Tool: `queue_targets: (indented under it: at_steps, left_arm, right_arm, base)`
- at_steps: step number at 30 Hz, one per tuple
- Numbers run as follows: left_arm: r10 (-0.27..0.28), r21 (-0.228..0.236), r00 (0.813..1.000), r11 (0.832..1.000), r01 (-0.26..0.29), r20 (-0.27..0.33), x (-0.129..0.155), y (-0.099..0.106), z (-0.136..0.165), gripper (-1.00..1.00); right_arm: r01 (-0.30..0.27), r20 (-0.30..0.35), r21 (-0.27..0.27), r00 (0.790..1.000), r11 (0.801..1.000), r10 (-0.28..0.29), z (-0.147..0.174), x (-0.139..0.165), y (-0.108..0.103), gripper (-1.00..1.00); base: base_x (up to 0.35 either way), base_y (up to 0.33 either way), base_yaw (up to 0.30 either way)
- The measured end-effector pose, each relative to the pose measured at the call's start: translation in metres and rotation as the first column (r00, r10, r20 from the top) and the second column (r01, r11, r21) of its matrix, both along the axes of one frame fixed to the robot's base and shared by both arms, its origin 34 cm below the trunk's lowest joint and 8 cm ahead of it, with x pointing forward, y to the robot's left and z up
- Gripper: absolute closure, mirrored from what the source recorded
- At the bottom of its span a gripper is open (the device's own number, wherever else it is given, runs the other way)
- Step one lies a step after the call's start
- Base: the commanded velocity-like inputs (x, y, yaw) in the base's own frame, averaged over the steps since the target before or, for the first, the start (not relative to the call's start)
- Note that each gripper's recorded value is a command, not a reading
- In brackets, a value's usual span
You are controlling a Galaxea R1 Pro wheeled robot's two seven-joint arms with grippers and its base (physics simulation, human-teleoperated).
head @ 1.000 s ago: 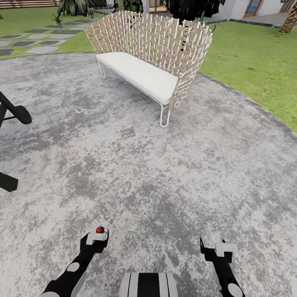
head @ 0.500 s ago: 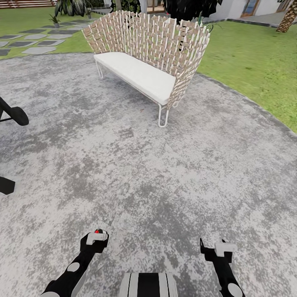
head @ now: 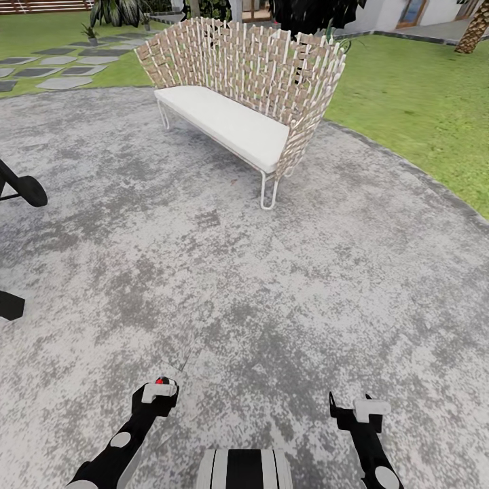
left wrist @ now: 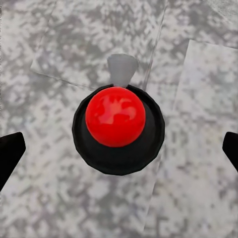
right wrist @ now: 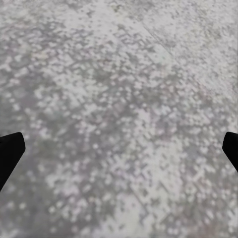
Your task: Pick up the pesticide atomizer in the garden and spray insectifuge to fully cover both potted plants in the garden.
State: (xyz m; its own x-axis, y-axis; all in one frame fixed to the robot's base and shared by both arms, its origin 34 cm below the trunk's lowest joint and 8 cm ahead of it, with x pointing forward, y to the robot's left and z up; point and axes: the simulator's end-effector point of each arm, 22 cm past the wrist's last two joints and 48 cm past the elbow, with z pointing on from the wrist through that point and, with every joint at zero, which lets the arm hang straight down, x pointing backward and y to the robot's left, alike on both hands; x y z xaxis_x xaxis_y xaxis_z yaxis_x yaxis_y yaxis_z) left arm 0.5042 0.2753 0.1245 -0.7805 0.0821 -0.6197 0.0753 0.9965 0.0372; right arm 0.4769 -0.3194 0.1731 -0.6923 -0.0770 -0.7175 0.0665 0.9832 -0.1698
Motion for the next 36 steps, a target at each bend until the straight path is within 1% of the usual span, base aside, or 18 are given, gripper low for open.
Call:
queue_targets:
  at_steps: [24,36]
  left_arm:
    - [0.000,0.000,1.000,1.000,0.000,0.002,0.001,0.000,0.000,1.00]
    - [-0.007,-0.005,0.999,1.000,0.007,0.054,0.020,-0.001,0.024,1.00]
  right_arm:
    - [-0.002,-0.002,0.001,1.000,1.000,0.002,-0.001,0.000,0.001,-1.00]
    - [-0.003,0.046,0.002,0.999,1.000,0.003,0.020,0.015,0.002,-1.00]
  base:
    - [0.000,0.000,0.000]
    - [0.000,0.000,0.000]
